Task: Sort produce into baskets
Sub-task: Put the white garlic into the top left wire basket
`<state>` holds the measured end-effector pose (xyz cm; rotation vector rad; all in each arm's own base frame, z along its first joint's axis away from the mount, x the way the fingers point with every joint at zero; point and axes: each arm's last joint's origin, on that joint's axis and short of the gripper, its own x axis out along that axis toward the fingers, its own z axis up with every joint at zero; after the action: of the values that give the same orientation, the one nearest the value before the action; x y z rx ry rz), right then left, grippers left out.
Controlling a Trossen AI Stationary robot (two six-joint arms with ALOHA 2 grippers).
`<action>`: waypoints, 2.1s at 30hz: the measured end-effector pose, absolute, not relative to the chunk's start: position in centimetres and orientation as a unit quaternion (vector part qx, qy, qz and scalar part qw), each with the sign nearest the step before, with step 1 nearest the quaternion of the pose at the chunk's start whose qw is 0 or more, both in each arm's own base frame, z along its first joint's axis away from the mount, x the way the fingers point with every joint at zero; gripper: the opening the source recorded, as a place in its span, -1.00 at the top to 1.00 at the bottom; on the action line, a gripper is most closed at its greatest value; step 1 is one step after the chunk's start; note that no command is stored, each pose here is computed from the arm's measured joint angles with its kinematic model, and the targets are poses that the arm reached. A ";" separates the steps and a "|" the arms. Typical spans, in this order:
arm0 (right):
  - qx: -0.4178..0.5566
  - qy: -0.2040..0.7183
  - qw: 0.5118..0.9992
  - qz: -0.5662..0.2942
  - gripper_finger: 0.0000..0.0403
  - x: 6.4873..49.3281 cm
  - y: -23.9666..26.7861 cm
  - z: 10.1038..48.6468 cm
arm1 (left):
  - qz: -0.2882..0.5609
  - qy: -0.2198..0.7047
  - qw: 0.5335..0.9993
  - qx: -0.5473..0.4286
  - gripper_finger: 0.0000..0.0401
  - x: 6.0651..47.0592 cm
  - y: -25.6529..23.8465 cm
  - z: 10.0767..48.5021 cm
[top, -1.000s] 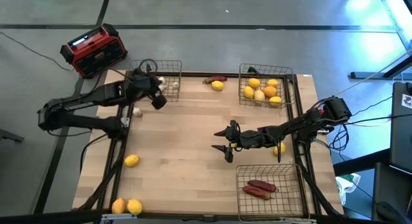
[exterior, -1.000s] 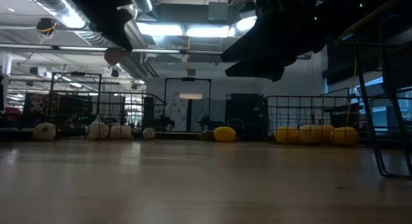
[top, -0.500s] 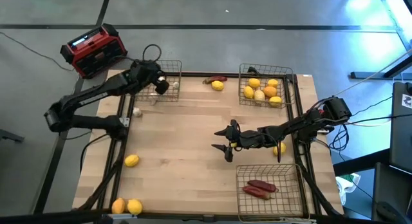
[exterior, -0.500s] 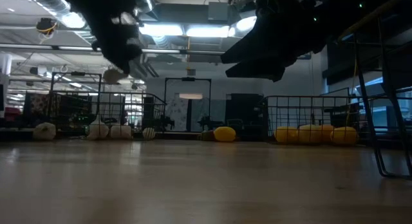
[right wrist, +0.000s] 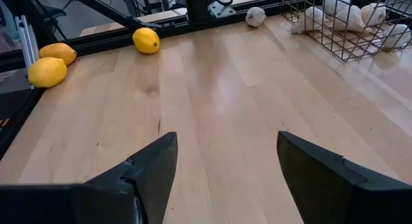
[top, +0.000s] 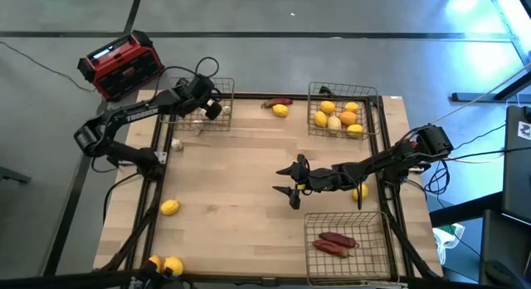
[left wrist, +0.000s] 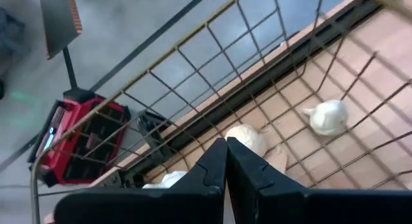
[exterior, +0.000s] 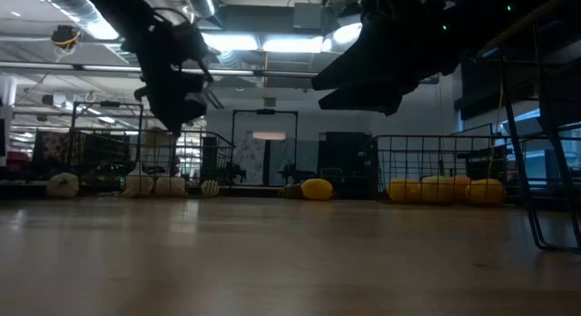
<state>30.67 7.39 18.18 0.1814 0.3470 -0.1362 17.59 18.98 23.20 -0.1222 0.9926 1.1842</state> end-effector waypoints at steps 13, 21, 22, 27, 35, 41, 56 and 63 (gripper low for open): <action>0.090 0.172 0.979 -0.068 -0.31 30.7 7.4 18.2 | 0.528 0.483 0.696 -0.047 0.98 17.5 19.9 21.9; 0.090 0.172 0.979 -0.068 -0.31 30.7 7.4 18.2 | 0.529 0.486 0.694 -0.052 0.98 17.4 19.8 21.9; 0.090 0.172 0.979 -0.068 -0.31 30.7 7.4 18.2 | 0.530 0.487 0.692 -0.054 0.98 17.4 19.8 21.8; 0.090 0.172 0.979 -0.068 -0.31 30.7 7.4 18.2 | 0.526 0.504 0.683 -0.059 0.98 17.1 19.6 21.6; 0.090 0.171 0.979 -0.067 -0.31 30.7 7.4 18.2 | 0.552 0.494 0.666 -0.086 0.51 16.5 19.9 21.6; 0.090 0.171 0.979 -0.067 -0.31 30.7 7.4 18.2 | 0.542 0.499 0.673 -0.076 0.21 16.7 19.6 21.6; 0.089 0.170 0.979 -0.075 -0.31 30.7 7.3 18.2 | 0.459 0.368 0.802 -0.108 0.18 16.4 13.6 29.1; 0.089 0.169 0.979 -0.075 -0.31 30.7 7.3 18.2 | 0.346 0.369 0.844 -0.180 0.18 16.3 9.6 29.8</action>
<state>30.68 7.35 18.21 0.1788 0.3411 -0.1504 16.31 9.56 29.78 -0.3804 0.7786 0.7313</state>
